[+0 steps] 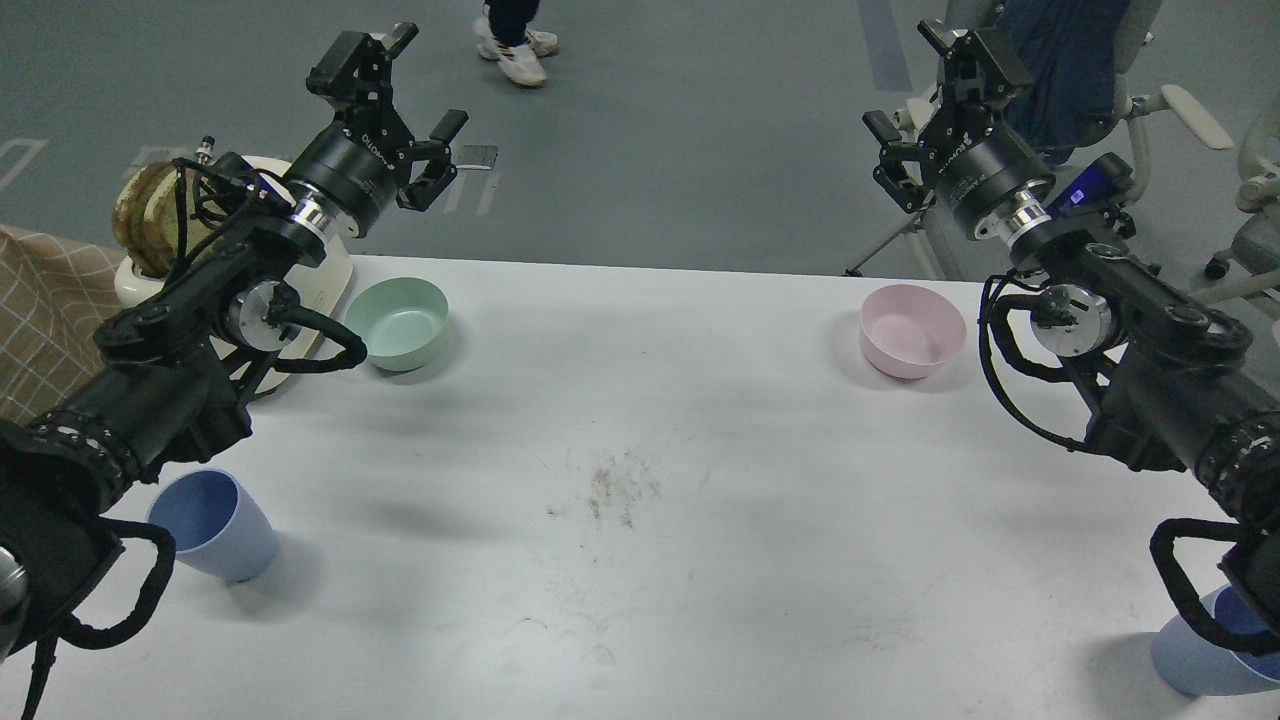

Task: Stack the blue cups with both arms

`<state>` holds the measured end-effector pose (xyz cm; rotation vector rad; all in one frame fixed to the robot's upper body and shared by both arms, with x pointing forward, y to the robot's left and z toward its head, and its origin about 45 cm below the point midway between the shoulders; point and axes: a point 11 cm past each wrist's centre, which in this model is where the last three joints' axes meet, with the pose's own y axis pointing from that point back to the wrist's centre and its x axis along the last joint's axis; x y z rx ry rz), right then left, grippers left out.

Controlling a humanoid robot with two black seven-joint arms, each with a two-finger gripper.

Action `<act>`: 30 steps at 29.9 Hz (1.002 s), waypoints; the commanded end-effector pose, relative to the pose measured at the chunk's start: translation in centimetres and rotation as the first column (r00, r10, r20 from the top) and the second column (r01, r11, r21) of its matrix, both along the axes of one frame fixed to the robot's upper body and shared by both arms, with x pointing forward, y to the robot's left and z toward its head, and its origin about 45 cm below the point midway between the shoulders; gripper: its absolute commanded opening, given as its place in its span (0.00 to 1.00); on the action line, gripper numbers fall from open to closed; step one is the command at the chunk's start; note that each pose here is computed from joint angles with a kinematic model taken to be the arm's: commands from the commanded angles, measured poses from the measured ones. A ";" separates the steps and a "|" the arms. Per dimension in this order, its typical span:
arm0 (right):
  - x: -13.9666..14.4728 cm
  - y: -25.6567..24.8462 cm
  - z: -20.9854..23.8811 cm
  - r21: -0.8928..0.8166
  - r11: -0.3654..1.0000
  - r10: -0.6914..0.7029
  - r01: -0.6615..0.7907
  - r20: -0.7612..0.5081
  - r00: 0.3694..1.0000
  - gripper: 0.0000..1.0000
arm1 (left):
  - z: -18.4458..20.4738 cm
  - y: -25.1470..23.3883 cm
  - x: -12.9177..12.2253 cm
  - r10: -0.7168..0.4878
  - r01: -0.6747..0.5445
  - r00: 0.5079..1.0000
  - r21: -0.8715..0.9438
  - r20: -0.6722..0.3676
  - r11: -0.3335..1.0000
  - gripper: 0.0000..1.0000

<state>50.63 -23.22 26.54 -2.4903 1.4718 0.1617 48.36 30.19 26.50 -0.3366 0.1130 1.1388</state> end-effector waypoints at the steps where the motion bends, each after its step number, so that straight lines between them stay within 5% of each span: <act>1: 0.1 0.8 -0.3 0.010 1.000 -0.001 0.001 -0.008 1.000 1.00 | 0.2 -0.5 0.1 -0.007 0.007 1.000 -0.012 0.010 1.000 0.98; 30: 0.8 2.6 0.1 0.052 0.998 -0.022 0.022 -0.013 1.000 1.00 | -0.1 0.4 -0.3 0.021 -0.020 1.000 -0.059 0.007 0.998 0.98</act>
